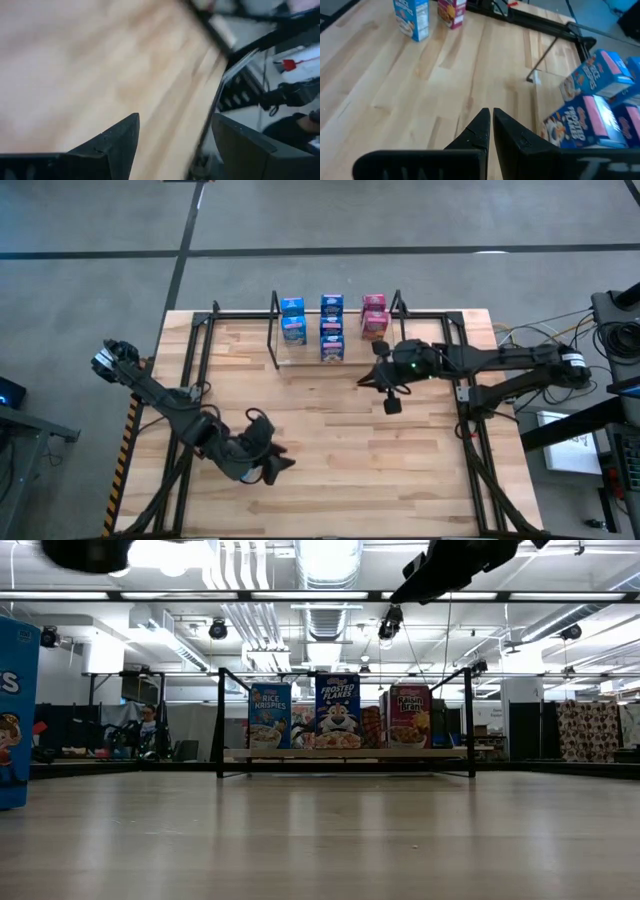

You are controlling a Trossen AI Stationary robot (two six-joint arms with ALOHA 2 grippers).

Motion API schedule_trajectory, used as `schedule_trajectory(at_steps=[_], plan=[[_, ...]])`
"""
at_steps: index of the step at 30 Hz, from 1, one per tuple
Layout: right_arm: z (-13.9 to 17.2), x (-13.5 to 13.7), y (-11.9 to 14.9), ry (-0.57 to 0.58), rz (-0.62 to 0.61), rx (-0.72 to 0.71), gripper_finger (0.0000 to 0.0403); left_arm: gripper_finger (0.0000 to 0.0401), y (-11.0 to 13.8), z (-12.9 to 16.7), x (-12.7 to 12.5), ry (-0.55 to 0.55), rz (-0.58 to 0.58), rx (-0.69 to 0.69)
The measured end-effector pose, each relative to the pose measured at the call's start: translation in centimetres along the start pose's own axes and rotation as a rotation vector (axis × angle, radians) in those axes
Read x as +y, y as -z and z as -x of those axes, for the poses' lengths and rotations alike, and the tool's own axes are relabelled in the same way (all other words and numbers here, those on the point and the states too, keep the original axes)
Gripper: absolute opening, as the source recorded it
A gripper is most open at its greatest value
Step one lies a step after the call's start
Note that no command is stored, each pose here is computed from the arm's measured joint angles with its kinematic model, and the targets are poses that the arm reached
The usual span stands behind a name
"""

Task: Stack cereal on shelf
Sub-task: Put the blue cereal box on the shelf aligned with the other blue cereal box

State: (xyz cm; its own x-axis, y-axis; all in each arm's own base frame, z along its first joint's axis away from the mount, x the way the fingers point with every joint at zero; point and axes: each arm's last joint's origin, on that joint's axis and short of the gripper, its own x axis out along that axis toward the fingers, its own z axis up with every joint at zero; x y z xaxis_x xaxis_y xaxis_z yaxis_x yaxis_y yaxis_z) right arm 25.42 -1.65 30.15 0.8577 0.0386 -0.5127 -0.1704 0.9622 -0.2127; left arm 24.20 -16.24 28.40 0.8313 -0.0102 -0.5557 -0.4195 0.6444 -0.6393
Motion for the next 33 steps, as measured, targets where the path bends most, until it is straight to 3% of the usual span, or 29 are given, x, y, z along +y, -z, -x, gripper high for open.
schedule_trajectory(at_steps=[6, 14, 18, 24, 33], plan=[[-0.8, 0.8, 0.6, -0.015, 0.005, -0.023, 0.0013, 0.0232, 1.2, 0.7, 0.1, -0.053, 0.338, 0.21], [-1.6, 1.3, 0.7, -0.039, 0.007, -0.012, 0.0013, 0.0232, 1.3, 3.1, -0.8, -0.195, 0.504, 0.318], [-1.7, 1.4, 0.8, -0.04, 0.007, -0.008, 0.0013, 0.0232, 1.1, 3.8, -1.8, -0.26, 0.482, 0.324], [-1.8, 1.5, 1.0, -0.041, 0.021, -0.006, 0.0013, 0.0232, 2.4, 3.1, -1.4, -0.711, 0.425, 0.406], [-1.8, 1.5, 1.0, -0.041, 0.038, -0.006, 0.0013, 0.0233, 3.2, 1.2, -3.3, -0.771, 0.348, 0.409]])
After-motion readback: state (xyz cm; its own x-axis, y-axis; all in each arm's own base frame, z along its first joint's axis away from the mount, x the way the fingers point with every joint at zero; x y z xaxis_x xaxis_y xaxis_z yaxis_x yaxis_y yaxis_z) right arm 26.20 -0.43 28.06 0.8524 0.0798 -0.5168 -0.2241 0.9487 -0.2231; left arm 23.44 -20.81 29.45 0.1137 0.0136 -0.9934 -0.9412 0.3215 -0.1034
